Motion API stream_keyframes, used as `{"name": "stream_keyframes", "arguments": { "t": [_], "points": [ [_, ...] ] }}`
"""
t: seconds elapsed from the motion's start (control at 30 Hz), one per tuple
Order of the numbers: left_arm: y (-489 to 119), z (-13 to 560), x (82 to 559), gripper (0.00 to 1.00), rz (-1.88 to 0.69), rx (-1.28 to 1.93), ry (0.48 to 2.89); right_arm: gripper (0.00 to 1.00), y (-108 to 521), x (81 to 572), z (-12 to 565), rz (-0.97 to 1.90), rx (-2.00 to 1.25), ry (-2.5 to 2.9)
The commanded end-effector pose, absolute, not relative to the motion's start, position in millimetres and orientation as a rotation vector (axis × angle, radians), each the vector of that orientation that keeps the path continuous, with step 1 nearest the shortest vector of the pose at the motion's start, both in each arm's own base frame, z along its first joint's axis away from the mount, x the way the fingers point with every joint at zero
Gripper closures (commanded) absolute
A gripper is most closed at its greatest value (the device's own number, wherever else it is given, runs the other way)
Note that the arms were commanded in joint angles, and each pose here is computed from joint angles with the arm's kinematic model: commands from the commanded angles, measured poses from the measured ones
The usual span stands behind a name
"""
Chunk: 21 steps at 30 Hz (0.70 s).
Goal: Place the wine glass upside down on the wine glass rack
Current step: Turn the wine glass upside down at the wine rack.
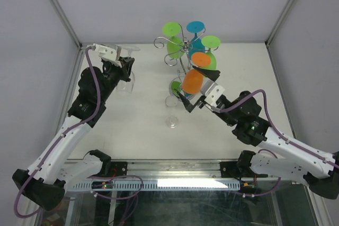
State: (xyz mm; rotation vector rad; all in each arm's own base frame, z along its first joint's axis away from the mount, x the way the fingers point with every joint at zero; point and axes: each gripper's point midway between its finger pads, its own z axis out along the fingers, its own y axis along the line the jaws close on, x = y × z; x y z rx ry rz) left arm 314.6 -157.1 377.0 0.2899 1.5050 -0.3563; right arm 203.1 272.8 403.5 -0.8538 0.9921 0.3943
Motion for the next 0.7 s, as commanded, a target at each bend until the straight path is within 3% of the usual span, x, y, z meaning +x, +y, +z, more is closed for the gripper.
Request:
{"name": "stream_keyframes", "arguments": {
  "t": [0.0,0.67],
  "points": [
    [-183,429,312,1.00,-0.520,0.415,1.220,0.00,256,200,416,0.434,-0.749,1.007],
    [-255,389,352,1.00,-0.748,0.820,1.067,0.00,256,202,389,0.424,-0.796,1.093]
  ]
}}
